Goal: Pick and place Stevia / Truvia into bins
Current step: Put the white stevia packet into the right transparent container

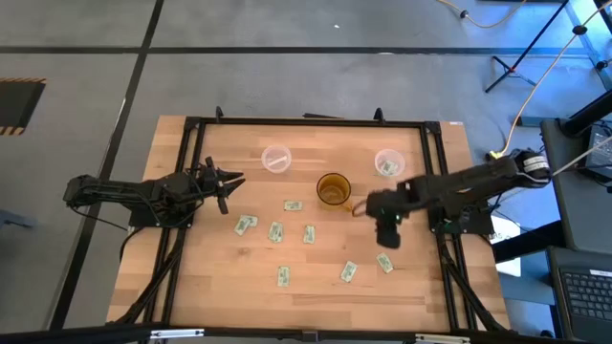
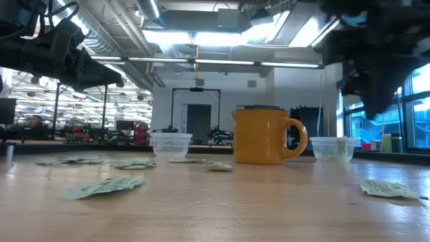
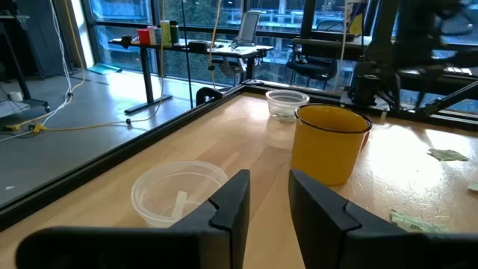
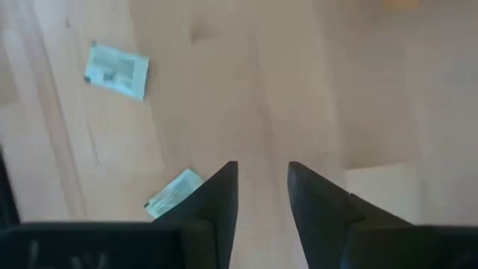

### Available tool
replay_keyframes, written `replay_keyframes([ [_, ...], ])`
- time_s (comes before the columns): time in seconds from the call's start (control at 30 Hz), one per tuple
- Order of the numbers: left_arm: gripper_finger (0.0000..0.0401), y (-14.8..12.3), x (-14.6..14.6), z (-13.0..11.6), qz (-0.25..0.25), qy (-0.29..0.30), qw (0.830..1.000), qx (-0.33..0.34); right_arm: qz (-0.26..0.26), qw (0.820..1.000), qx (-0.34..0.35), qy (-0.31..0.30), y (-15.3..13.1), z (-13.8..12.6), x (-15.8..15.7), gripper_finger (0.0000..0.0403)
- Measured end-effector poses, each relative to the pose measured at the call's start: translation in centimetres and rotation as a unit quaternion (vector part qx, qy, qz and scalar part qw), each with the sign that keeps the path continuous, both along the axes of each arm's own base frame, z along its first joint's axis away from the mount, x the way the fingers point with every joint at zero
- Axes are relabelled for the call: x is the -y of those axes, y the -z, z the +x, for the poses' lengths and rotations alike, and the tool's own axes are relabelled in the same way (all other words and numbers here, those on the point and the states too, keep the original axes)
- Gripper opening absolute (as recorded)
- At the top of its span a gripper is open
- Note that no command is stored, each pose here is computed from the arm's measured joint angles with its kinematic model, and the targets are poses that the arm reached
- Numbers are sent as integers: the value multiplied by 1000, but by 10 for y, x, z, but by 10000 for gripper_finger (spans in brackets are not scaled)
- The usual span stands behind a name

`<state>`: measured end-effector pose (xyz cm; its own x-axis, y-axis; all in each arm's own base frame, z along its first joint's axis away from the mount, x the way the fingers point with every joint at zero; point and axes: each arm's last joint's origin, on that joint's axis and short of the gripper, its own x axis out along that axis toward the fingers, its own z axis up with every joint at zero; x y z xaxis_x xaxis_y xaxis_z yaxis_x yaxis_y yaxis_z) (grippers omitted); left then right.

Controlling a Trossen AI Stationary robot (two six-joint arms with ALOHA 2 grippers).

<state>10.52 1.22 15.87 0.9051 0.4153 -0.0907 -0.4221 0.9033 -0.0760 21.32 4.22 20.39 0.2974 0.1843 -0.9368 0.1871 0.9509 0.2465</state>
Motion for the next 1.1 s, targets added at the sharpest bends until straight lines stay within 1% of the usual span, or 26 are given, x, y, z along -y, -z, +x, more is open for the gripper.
replay_keyframes([
  [0.07, 88, 0, 0, 0, 0, 0, 1000, 0, -19, 1000, 3, -1, 7, -5, -15, 121],
  [0.17, 88, 0, 0, 0, 0, 0, 1000, 0, -42, 999, 29, -7, 15, -12, -37, 121],
  [0.3, 88, 0, 0, 0, 0, 0, 1000, 0, -55, 995, 78, -28, 22, -19, -60, 121],
  [0.4, 88, 0, 0, 0, 0, 0, 1000, 0, -55, 994, 96, -17, 27, -24, -69, 121],
  [0.53, 88, 0, 0, 0, 0, 0, 1000, 0, -39, 994, 98, 4, 38, -32, -75, 121],
  [0.83, 88, 0, 0, 0, 0, 0, 1000, 0, -35, 996, 73, 27, 62, -53, -77, 119],
  [0.93, 88, 0, 0, 0, 0, 0, 1000, 0, -36, 996, 73, 21, 67, -56, -76, 110],
  [1.1, 88, 0, 0, 0, -1, 0, 1000, 0, -50, 995, 88, -15, 72, -55, -77, 89],
])
